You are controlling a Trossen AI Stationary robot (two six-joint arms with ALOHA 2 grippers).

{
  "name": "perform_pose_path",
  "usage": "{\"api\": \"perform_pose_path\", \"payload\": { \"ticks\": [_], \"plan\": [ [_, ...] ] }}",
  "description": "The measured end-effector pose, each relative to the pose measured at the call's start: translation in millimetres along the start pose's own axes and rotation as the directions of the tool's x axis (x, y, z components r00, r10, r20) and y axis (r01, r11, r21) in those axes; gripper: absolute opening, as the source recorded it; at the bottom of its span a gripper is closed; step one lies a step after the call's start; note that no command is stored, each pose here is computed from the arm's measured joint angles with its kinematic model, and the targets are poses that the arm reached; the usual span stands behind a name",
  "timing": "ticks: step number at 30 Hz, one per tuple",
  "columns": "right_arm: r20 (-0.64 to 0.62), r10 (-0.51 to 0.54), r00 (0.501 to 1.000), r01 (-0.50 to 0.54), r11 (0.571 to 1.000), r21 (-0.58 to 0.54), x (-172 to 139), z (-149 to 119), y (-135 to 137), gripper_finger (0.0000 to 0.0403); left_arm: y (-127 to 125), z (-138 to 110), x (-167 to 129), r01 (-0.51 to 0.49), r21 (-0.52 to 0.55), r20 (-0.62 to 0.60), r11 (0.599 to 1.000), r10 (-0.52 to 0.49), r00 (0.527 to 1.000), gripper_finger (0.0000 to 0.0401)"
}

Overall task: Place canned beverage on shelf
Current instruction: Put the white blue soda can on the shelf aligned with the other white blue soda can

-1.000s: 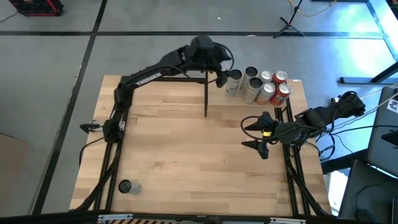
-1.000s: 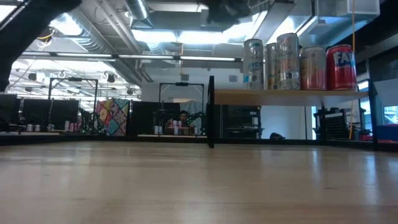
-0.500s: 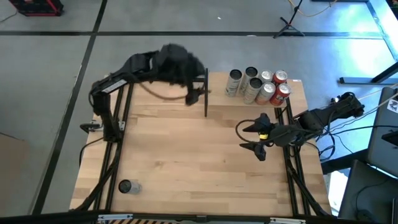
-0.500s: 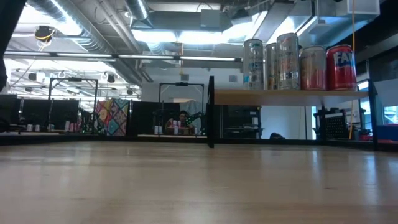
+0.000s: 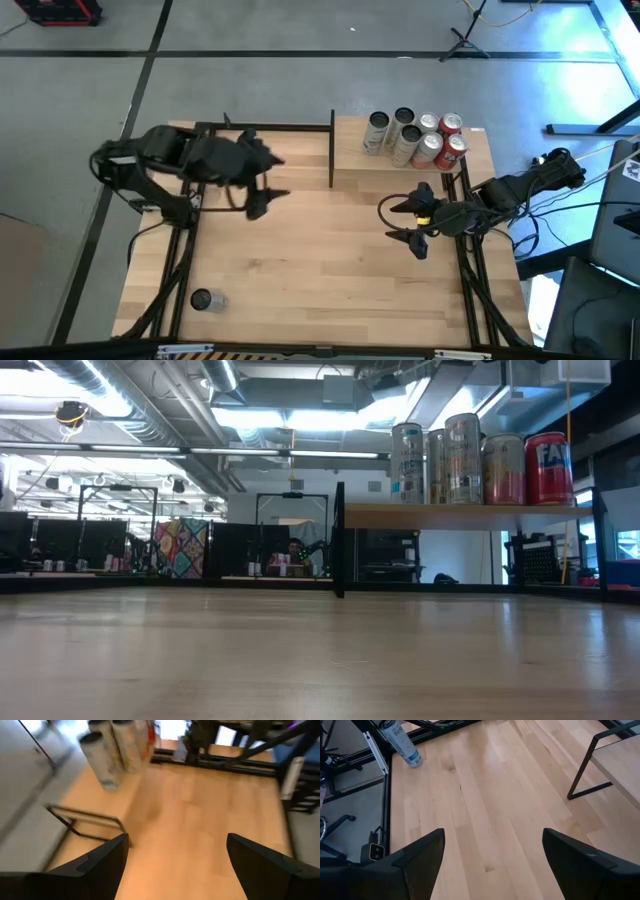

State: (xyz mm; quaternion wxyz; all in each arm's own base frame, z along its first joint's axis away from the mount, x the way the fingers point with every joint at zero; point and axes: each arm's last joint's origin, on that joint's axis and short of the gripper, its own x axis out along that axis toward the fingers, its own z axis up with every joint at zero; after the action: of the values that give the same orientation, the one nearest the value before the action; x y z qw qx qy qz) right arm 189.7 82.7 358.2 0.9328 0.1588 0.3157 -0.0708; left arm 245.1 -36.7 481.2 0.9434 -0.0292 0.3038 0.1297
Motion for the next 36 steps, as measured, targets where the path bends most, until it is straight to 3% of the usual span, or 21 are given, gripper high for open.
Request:
{"api": "perform_pose_path", "payload": {
  "ticks": [3, 7, 11, 16, 20, 25, 29, 36],
  "plan": [
    [0.003, -0.005, 1.000, 0.005, 1.000, -0.001, 0.0, 0.1, -0.2, 0.0325, -6.1, -14.8, -9.2, 0.102, -0.111, -0.037, 0.989, -0.106, 0.994, 0.0324],
    [-0.001, -0.010, 1.000, 0.010, 1.000, -0.006, 0.0, -0.4, -0.6, 0.0325, -19.4, -31.5, -17.8, 0.247, -0.229, -0.111, 0.942, -0.277, 0.954, 0.0324],
    [0.006, -0.021, 1.000, 0.021, 1.000, -0.007, 0.0, -0.3, -1.0, 0.0325, -35.3, -47.9, -16.8, 0.244, -0.324, -0.187, 0.914, -0.314, 0.931, 0.0324],
    [0.008, -0.024, 1.000, 0.024, 1.000, -0.007, -0.1, -0.2, -1.1, 0.0325, -52.6, -68.6, -4.6, 0.282, -0.326, -0.312, 0.902, -0.385, 0.869, 0.0324],
    [0.012, -0.020, 1.000, 0.020, 1.000, -0.004, -0.1, 0.3, -0.8, 0.0325, -55.7, -80.8, 10.9, 0.240, -0.326, -0.375, 0.914, -0.358, 0.855, 0.0334],
    [0.014, -0.019, 1.000, 0.019, 1.000, -0.002, 0.0, 0.4, -0.7, 0.0325, -60.2, -93.8, 34.6, 0.189, -0.269, -0.431, 0.944, -0.293, 0.854, 0.0374],
    [0.015, -0.018, 1.000, 0.018, 1.000, 0.003, -0.1, 0.5, -0.6, 0.0325, -61.8, -98.8, 47.0, 0.105, -0.331, -0.469, 0.938, -0.259, 0.844, 0.0395],
    [0.015, -0.018, 1.000, 0.018, 1.000, 0.007, -0.1, 0.5, -0.5, 0.0325, -78.2, -110.7, 39.3, 0.107, -0.421, -0.573, 0.901, -0.355, 0.738, 0.0393]
  ]
}}
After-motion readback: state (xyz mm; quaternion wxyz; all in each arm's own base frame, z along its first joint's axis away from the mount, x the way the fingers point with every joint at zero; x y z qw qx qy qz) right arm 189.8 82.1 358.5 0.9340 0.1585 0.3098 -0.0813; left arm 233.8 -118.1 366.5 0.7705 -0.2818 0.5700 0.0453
